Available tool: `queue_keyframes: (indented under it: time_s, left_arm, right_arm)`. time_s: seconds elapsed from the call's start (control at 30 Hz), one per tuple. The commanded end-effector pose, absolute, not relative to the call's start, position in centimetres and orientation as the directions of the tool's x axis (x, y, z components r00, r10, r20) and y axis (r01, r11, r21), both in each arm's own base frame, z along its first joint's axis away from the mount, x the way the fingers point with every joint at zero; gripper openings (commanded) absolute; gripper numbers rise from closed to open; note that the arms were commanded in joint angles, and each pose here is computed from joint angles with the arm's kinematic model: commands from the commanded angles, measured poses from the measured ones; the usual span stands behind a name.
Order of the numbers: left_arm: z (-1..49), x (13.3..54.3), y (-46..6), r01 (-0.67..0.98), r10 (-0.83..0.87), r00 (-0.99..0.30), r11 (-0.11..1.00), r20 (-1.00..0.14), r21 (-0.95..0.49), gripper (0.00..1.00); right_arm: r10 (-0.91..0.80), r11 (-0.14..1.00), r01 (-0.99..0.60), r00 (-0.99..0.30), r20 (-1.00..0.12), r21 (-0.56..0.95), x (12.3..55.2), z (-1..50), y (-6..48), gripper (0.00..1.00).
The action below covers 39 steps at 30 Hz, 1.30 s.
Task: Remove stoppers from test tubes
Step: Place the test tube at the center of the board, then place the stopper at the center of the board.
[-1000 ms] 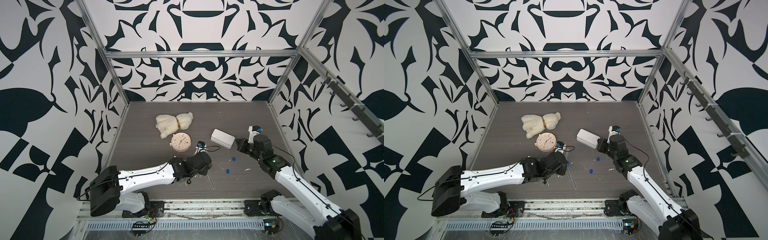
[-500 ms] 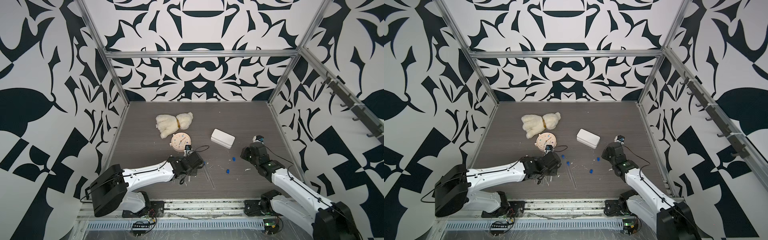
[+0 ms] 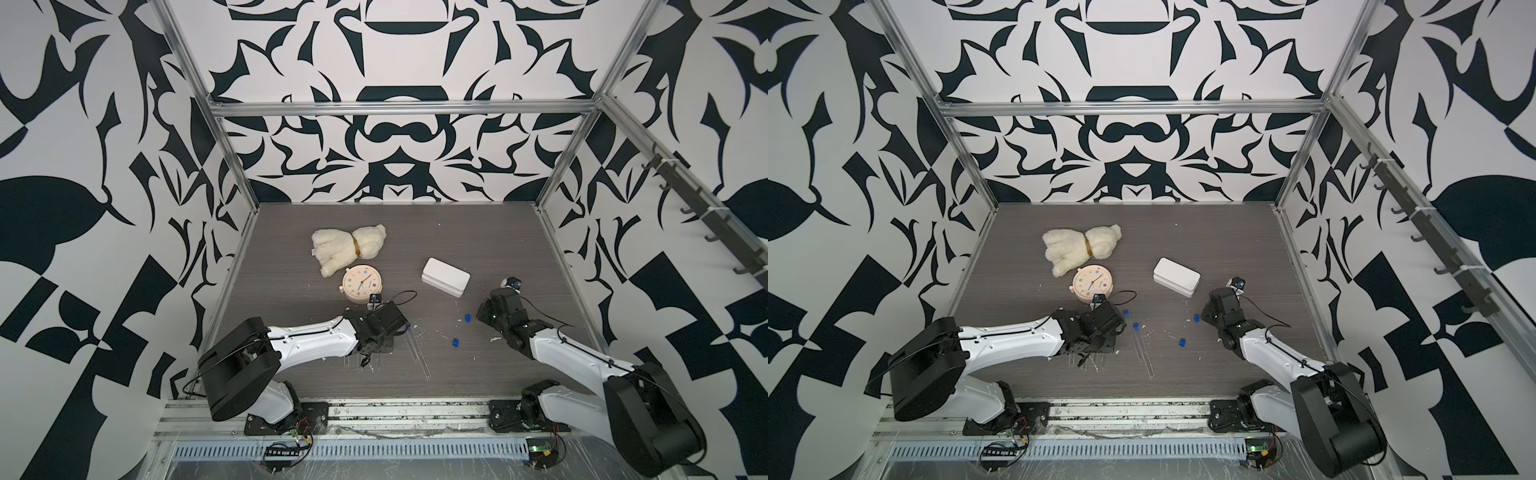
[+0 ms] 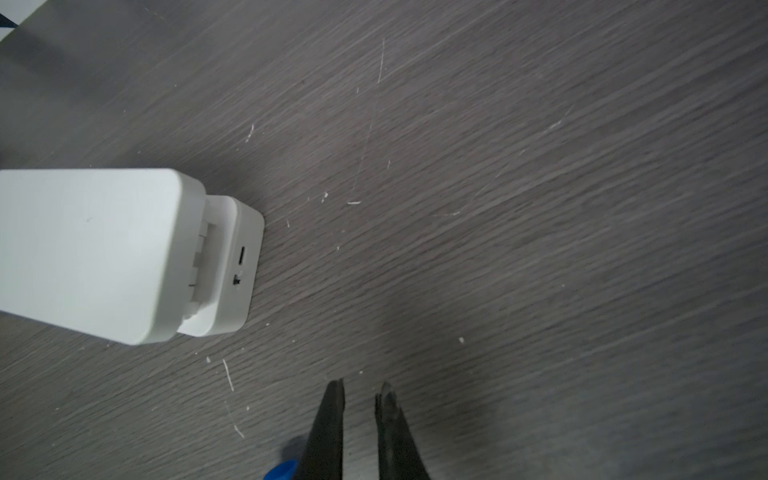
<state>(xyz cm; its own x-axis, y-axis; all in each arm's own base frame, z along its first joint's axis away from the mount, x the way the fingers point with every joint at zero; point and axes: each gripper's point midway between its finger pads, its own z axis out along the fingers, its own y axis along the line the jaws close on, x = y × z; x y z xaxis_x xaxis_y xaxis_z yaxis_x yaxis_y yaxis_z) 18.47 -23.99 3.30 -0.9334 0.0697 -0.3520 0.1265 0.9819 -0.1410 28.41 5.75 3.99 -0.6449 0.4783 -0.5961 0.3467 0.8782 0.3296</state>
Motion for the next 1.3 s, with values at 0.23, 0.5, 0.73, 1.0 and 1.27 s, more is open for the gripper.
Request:
queue_keyframes:
  time_s: [0.23, 0.5, 0.73, 1.0, 1.27]
  left_arm:
    - [3.5, 18.8, -24.6, 0.133, 0.073, -0.936, 0.979, -0.344, -0.154, 0.34]
    - [3.8, 18.9, -24.8, 0.141, 0.078, -0.934, 0.977, -0.348, -0.159, 0.36]
    - [4.7, 19.1, -24.7, 0.142, 0.075, -0.928, 0.977, -0.365, -0.16, 0.37]
    - [6.3, 19.4, -24.6, 0.14, 0.059, -0.916, 0.974, -0.396, -0.178, 0.39]
    - [8.5, 20.1, -25.4, 0.141, 0.043, -0.899, 0.971, -0.436, -0.195, 0.39]
  right_arm:
    - [0.494, 0.869, 0.376, -0.628, -0.601, 0.322, 29.4, 2.9, 5.5, 0.09]
    - [0.49, 0.871, 0.39, -0.647, -0.585, 0.299, 29.4, 1.7, 5.5, 0.18]
    - [0.486, 0.874, 0.388, -0.658, -0.575, 0.293, 29.3, 1.6, 5.6, 0.31]
    - [0.475, 0.88, 0.371, -0.665, -0.576, 0.297, 29.4, 2.5, 5.8, 0.45]
    - [0.448, 0.894, 0.315, -0.612, -0.652, 0.318, 29.8, 8.6, 5.6, 0.47]
